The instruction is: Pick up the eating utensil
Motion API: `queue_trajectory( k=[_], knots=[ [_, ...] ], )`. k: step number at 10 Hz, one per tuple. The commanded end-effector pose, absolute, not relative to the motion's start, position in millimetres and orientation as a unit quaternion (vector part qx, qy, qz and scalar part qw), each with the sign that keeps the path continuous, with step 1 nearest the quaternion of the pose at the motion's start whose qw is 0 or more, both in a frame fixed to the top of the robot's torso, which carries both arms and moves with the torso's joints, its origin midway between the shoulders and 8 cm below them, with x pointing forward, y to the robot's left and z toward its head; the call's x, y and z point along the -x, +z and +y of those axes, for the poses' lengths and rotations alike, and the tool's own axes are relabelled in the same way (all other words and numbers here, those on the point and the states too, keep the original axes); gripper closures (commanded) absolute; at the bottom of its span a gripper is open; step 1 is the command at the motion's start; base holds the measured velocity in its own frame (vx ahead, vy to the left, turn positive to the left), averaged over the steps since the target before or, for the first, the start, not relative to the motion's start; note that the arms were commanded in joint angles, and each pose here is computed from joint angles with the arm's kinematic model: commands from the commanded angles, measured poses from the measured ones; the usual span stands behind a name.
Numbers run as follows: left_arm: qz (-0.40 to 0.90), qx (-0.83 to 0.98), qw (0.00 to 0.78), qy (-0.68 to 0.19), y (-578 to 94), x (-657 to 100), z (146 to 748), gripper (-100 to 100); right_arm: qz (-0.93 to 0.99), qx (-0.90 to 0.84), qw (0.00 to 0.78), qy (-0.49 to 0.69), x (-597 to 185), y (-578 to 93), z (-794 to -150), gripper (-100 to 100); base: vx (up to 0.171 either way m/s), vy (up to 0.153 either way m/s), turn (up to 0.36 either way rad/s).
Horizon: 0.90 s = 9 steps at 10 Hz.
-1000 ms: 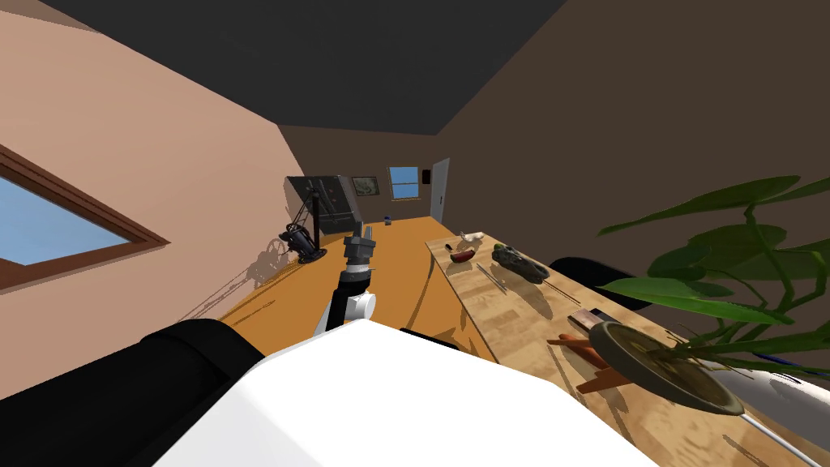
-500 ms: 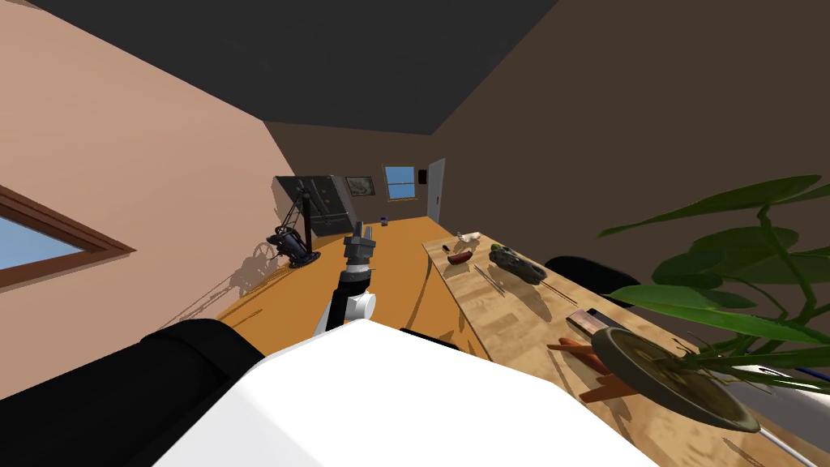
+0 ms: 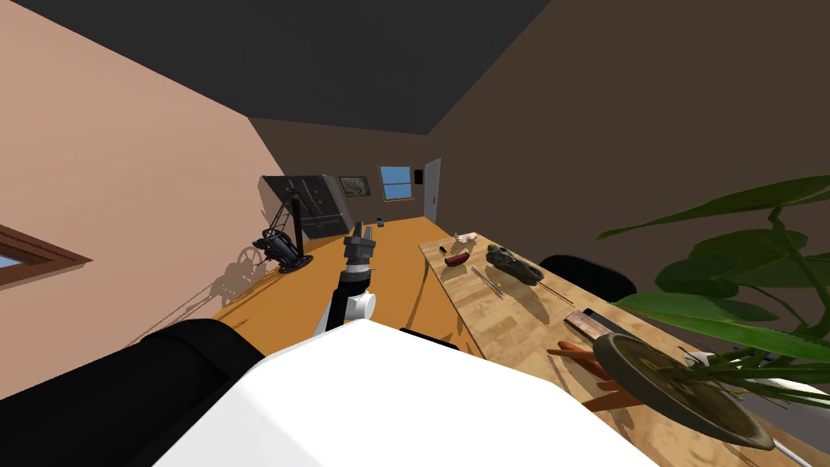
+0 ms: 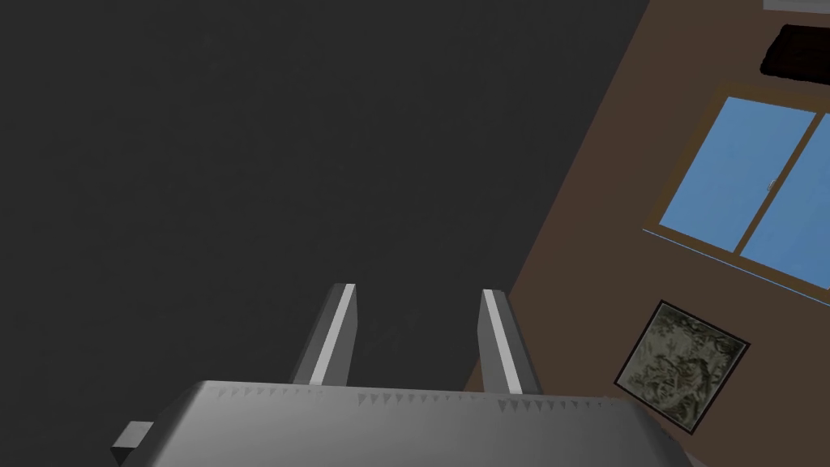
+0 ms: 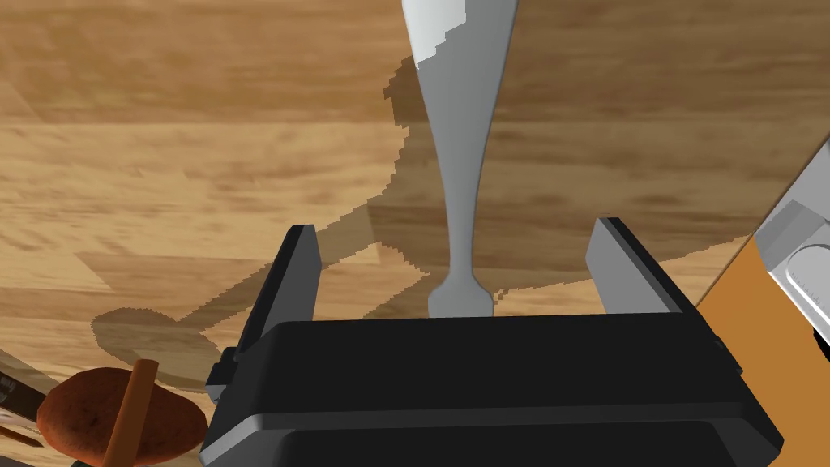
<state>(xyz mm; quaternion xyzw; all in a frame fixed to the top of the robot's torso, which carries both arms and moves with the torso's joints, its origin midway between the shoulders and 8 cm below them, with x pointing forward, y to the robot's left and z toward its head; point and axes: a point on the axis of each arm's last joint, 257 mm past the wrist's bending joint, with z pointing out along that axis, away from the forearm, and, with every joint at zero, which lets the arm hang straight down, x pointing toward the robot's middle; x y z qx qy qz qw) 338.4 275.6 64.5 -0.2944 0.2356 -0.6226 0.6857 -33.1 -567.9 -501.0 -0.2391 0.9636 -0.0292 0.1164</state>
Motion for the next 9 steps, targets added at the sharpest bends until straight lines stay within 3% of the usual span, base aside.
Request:
queue_trajectory(
  k=[1,6,7,9],
  knots=[
    [0.236,0.294,0.686,-0.623,65,-338,276,0,0.96,0.251,0.116,-0.03,36,-502,-567,-100,0.065,-0.006,-0.051],
    [0.236,0.294,0.686,-0.623,65,-338,276,0,0.958,0.26,0.117,-0.03,49,-505,-564,-100,0.067,-0.002,-0.054],
    [0.236,0.294,0.686,-0.623,65,-338,276,0,0.958,0.261,0.117,-0.031,49,-505,-564,100,0.006,0.0,0.002],
    [0.236,0.294,0.686,-0.623,65,-338,276,0,0.957,0.262,0.117,-0.03,49,-505,-563,100,0.0,0.0,0.0]
  ],
)
